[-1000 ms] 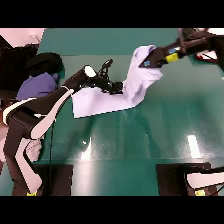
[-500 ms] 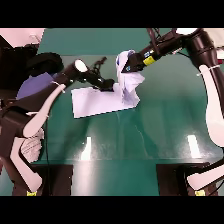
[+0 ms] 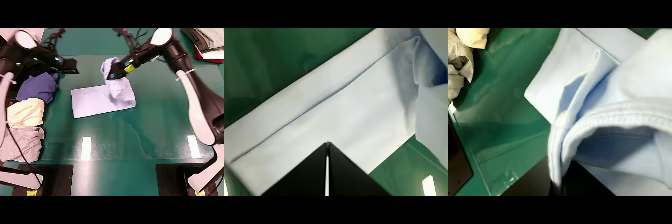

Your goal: Fold the shirts.

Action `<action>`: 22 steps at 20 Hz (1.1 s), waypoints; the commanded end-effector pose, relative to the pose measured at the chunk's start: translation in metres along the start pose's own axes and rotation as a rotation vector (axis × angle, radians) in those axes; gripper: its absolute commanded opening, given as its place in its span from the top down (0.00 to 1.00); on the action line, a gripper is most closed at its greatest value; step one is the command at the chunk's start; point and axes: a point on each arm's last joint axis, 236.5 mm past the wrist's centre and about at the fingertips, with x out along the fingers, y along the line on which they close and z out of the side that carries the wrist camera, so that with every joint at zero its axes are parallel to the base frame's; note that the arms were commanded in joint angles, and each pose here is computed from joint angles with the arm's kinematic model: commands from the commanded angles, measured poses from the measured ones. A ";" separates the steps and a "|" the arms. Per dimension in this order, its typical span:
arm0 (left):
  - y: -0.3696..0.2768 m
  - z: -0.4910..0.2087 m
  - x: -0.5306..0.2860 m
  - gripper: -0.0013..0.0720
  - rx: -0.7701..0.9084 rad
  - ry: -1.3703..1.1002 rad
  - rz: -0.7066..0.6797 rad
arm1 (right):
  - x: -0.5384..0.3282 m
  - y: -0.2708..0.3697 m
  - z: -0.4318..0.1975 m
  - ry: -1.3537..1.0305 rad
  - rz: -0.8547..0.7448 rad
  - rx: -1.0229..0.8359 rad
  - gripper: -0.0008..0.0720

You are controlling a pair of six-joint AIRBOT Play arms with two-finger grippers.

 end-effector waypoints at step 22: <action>0.007 -0.045 -0.030 0.95 -0.002 0.110 0.013 | -0.015 -0.165 -0.102 -0.053 -0.023 0.455 0.05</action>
